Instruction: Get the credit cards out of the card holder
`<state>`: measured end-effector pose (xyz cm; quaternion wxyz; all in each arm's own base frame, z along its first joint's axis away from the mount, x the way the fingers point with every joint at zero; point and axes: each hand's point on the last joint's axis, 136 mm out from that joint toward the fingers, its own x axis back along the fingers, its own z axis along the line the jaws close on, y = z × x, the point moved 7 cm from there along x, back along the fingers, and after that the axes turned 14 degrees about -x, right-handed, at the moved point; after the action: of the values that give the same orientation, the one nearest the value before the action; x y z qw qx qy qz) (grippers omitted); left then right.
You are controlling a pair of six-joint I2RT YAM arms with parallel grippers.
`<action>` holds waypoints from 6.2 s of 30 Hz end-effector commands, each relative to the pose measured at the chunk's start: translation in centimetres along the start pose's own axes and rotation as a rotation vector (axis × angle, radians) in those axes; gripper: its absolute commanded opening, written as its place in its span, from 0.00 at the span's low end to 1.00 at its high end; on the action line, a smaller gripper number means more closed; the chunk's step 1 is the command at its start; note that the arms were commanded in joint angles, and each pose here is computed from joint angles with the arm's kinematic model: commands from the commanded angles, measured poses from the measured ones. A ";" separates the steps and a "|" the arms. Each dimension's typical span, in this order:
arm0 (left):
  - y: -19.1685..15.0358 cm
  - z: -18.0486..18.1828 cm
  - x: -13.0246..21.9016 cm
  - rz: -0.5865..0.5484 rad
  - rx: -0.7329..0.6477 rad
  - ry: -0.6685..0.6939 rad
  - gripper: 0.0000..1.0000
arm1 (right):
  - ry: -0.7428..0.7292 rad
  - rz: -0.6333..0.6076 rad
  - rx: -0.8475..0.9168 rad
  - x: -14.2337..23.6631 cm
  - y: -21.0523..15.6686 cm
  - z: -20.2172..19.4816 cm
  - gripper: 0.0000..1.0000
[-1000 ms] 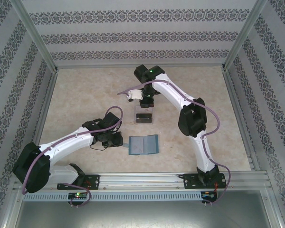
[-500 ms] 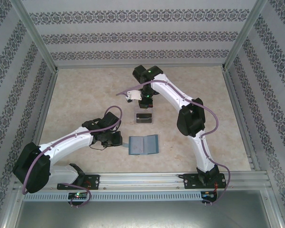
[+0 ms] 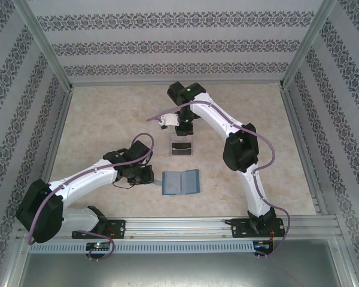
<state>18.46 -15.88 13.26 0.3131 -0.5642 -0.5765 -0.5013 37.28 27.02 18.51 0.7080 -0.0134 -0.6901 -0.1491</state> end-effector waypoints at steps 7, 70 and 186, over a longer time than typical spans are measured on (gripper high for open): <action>0.2 0.3 0.7 -0.005 -0.002 0.023 0.18 | -0.027 0.015 0.046 0.2 0.3 -0.3 0.00; 3.7 -2.6 -1.2 -0.019 -0.037 -0.139 0.19 | -0.068 -0.448 -1.026 3.6 -3.9 9.1 0.17; 1.0 -0.8 -6.6 0.156 -0.043 -0.115 0.09 | -0.175 -0.031 -1.363 -5.3 -7.1 19.5 0.09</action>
<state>20.16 -19.43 7.96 0.2923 -0.6457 -0.5504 -0.4412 16.98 26.17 12.72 0.4816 -0.4552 -0.4922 -0.5644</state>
